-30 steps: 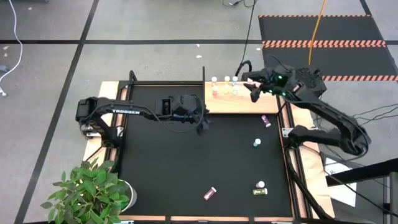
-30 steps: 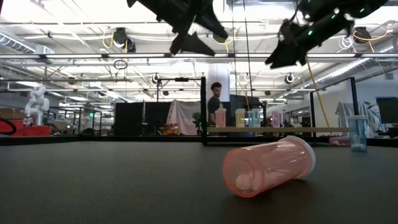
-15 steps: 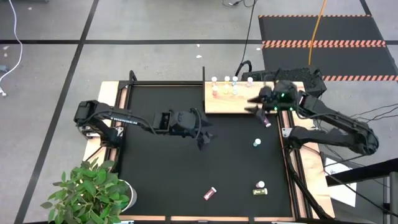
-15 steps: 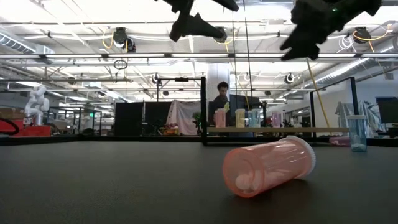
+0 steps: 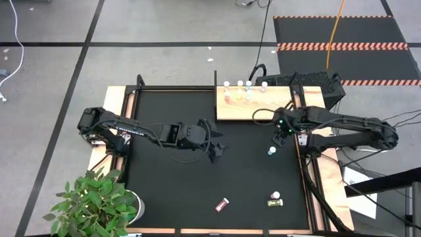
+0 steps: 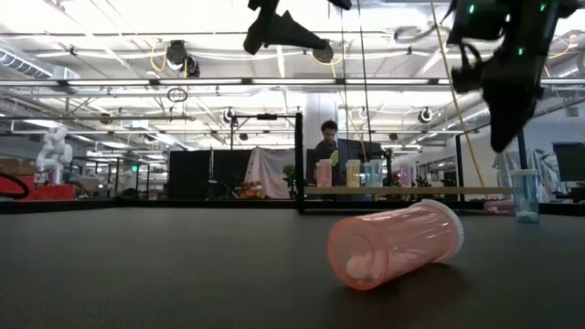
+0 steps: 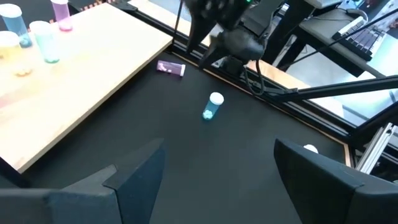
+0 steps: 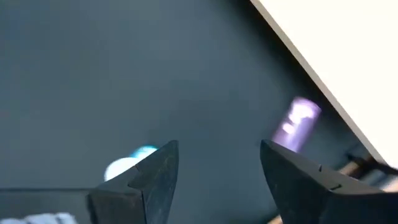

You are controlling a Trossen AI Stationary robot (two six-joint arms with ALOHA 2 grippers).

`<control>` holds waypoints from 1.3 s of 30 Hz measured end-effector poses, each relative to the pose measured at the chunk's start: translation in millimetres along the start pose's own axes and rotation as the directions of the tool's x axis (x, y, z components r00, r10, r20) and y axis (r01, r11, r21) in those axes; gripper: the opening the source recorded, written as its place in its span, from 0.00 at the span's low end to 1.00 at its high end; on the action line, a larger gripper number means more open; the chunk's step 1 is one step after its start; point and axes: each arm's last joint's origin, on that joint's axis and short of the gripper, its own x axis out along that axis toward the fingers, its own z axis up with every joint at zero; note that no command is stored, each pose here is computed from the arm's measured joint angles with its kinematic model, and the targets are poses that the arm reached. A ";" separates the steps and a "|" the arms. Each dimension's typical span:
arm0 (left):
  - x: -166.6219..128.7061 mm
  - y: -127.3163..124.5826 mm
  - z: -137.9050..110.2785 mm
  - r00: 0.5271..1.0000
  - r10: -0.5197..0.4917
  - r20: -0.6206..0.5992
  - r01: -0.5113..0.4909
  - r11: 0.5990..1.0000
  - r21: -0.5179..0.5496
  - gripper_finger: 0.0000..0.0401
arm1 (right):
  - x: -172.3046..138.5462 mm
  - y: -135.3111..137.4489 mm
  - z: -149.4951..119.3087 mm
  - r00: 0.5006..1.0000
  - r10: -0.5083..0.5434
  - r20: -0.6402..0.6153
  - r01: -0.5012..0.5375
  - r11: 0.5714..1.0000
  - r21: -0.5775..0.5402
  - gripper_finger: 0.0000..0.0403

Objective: Pick and place medicine bottles onto shelf by color
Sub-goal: Put the top purple pill bottle aligned with the other purple pill bottle on the shelf

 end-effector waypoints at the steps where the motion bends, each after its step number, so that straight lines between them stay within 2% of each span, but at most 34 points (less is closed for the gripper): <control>1: 0.0 0.0 0.0 1.000 0.000 0.000 0.000 1.000 0.003 0.76 | 7.0 -1.1 -0.8 0.999 -0.027 -0.019 0.027 1.000 0.011 0.55; 7: -0.1 -0.3 -0.3 1.000 -0.001 -0.001 0.001 1.000 0.010 0.76 | 47.7 -9.7 -9.3 0.982 -0.122 -0.146 0.140 0.984 0.114 0.55; 13: -0.9 -2.7 -1.7 1.000 -0.008 -0.004 0.008 0.998 0.060 0.76 | 65.0 -15.6 -7.3 0.957 -0.265 -0.116 0.285 0.931 0.228 0.55; 16: -0.8 -2.4 -1.5 1.000 -0.007 -0.004 0.007 0.997 0.080 0.76 | 67.7 -17.2 -6.3 0.939 -0.322 -0.117 0.342 0.907 0.245 0.55; 29: -0.1 0.1 -1.1 1.000 0.002 -0.010 0.000 0.978 0.208 0.76 | 93.9 -27.3 -10.9 0.907 -0.320 -0.274 0.393 0.877 0.277 0.54; 33: 0.0 0.8 -1.5 1.000 0.006 -0.016 -0.003 0.977 0.213 0.76 | 95.6 -27.0 -9.5 0.913 -0.311 -0.263 0.382 0.879 0.286 0.47; 39: 0.2 1.3 -1.3 1.000 0.007 -0.017 -0.002 0.968 0.252 0.76 | 95.1 -26.5 -9.4 0.921 -0.288 -0.261 0.360 0.885 0.295 0.30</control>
